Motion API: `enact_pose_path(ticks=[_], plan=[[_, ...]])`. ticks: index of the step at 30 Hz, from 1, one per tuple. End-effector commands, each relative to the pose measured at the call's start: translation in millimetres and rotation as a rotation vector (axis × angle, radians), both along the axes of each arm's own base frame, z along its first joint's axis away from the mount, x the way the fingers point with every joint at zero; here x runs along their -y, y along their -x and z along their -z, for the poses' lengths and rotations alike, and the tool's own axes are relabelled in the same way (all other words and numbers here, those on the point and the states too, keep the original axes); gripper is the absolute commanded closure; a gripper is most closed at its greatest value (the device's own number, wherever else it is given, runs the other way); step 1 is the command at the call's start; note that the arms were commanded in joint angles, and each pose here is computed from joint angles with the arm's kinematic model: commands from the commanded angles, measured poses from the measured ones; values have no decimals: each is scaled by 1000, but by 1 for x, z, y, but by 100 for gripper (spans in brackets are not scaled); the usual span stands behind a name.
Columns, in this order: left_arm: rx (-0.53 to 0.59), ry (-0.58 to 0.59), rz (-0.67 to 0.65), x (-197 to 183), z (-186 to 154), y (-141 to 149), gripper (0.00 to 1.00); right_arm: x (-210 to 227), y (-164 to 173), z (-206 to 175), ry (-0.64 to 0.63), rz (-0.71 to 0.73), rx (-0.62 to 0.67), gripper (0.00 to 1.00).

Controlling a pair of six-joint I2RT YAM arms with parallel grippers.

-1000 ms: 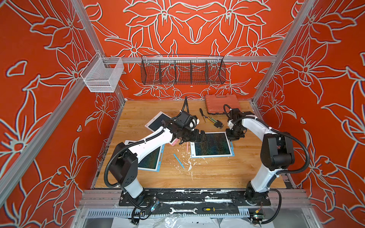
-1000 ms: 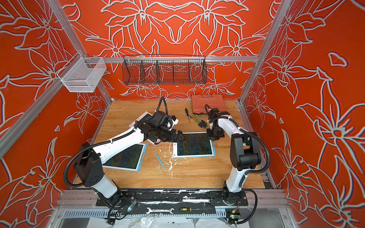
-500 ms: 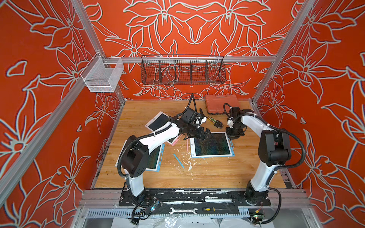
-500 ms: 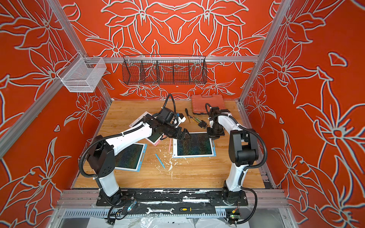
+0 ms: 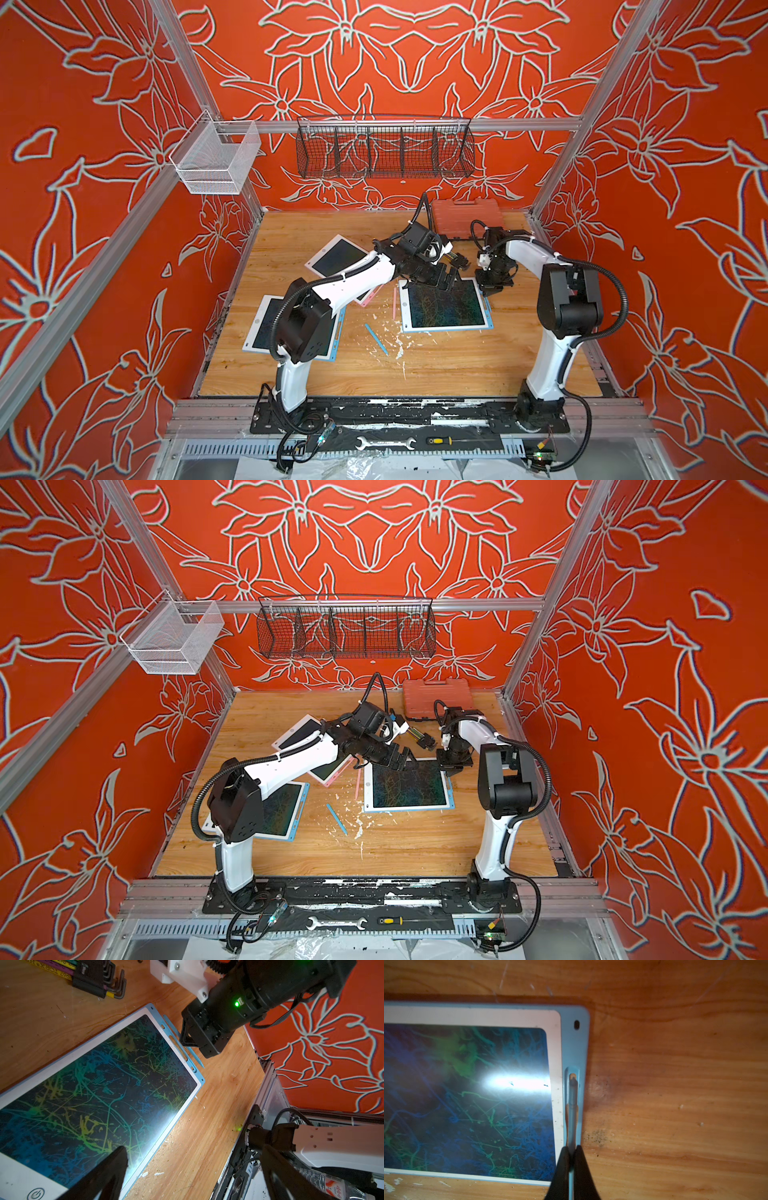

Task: Place the stylus back onto the writing tablet
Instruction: Place the stylus on the writing tablet.

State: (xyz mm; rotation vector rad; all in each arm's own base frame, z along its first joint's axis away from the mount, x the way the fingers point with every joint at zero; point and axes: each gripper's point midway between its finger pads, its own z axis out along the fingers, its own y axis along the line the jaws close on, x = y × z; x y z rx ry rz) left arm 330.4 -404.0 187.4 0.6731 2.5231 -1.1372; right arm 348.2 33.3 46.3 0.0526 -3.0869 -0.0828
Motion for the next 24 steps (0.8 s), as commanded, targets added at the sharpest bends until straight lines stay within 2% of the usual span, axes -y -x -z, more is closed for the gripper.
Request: enact_pose_path(ticks=[1, 10, 24], plan=[[-15, -23, 13, -2, 2, 1, 3, 0, 2, 4, -9, -19, -14, 100], [-23, -90, 15, -8, 7, 0, 3, 2, 4, 10, 2, -19, -27, 100], [-4, -125, -35, -21, 9, 0, 3, 1, 6, 15, 0, -16, -48, 100]])
